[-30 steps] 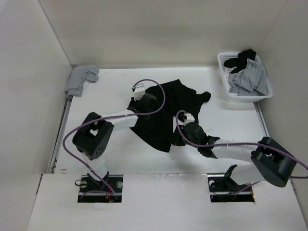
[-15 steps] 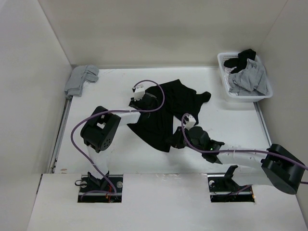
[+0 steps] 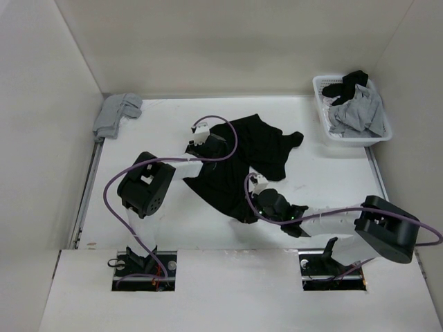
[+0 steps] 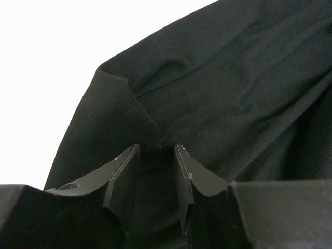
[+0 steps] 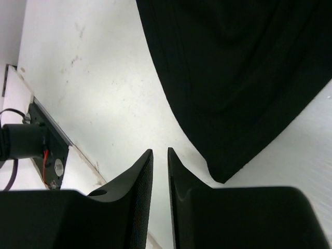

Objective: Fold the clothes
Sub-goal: Flatten the tank top out

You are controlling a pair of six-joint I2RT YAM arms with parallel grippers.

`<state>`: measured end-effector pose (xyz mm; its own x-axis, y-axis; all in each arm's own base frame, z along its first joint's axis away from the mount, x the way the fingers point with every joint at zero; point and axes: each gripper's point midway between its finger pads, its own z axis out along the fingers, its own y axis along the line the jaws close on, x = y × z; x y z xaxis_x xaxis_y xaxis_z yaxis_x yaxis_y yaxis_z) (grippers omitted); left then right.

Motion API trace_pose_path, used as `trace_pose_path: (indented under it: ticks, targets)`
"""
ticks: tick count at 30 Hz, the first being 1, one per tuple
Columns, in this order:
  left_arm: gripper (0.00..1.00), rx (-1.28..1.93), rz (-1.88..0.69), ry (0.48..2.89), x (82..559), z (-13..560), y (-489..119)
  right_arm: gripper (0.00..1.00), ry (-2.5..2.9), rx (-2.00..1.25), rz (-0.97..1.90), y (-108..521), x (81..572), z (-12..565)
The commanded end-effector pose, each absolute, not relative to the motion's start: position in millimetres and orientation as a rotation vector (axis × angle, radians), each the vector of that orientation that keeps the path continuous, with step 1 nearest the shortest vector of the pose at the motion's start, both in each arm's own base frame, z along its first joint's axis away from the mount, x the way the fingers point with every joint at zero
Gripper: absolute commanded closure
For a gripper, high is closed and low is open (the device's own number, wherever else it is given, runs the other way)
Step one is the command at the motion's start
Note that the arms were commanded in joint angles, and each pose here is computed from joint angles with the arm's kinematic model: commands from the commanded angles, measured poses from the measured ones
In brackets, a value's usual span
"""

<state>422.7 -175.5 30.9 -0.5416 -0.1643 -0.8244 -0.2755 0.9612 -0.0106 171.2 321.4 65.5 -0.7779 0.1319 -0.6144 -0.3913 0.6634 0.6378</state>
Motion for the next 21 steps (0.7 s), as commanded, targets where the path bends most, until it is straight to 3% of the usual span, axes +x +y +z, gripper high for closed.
trace_pose_path:
  ticks: [1, 8, 15, 21]
  targets:
    - [0.68, -0.34, 0.061, 2.084, 438, 52, -189, 0.79, 2.137, -0.207, 1.165, 349, 176, 94]
    - [0.69, -0.361, 0.081, 2.101, 446, 38, -175, 0.79, 2.136, -0.221, 1.184, 353, 173, 94]
    - [0.84, -0.371, 0.088, 2.098, 445, 41, -169, 0.78, 2.128, -0.207, 1.176, 342, 171, 95]
    - [0.85, -0.415, 0.065, 2.074, 434, 55, -159, 0.72, 2.119, -0.141, 1.131, 320, 185, 96]
